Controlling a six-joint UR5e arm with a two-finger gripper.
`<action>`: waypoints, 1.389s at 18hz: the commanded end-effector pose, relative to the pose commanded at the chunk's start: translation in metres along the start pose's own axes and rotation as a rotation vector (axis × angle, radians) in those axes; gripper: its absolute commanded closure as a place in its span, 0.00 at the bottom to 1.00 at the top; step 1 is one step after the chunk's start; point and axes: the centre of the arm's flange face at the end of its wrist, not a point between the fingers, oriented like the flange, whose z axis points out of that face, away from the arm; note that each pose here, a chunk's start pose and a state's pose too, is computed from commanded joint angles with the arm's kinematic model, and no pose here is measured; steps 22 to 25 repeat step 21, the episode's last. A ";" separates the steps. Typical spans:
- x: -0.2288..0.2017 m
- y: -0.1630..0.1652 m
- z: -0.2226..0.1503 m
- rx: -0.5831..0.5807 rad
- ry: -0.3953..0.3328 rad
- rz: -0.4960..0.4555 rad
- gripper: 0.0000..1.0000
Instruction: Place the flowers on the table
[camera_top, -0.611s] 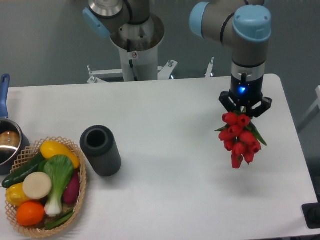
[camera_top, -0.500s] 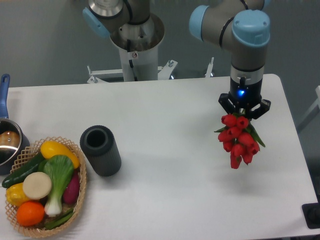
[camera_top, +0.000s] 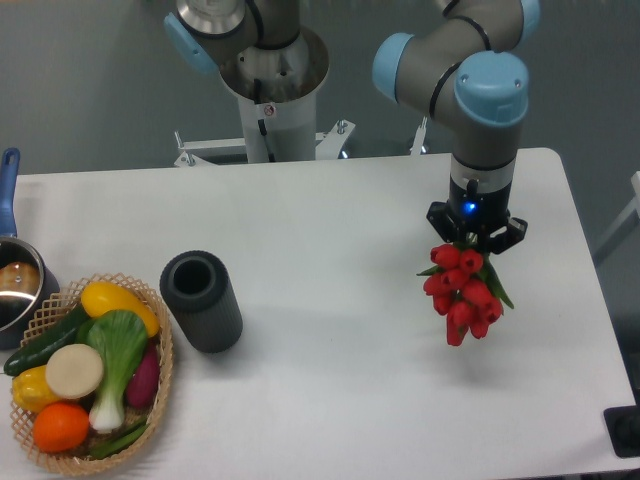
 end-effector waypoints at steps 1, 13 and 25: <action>0.004 -0.005 0.000 0.001 0.003 0.010 0.92; 0.010 -0.013 -0.002 0.011 -0.013 0.031 0.00; 0.008 -0.005 -0.001 0.011 -0.015 0.016 0.00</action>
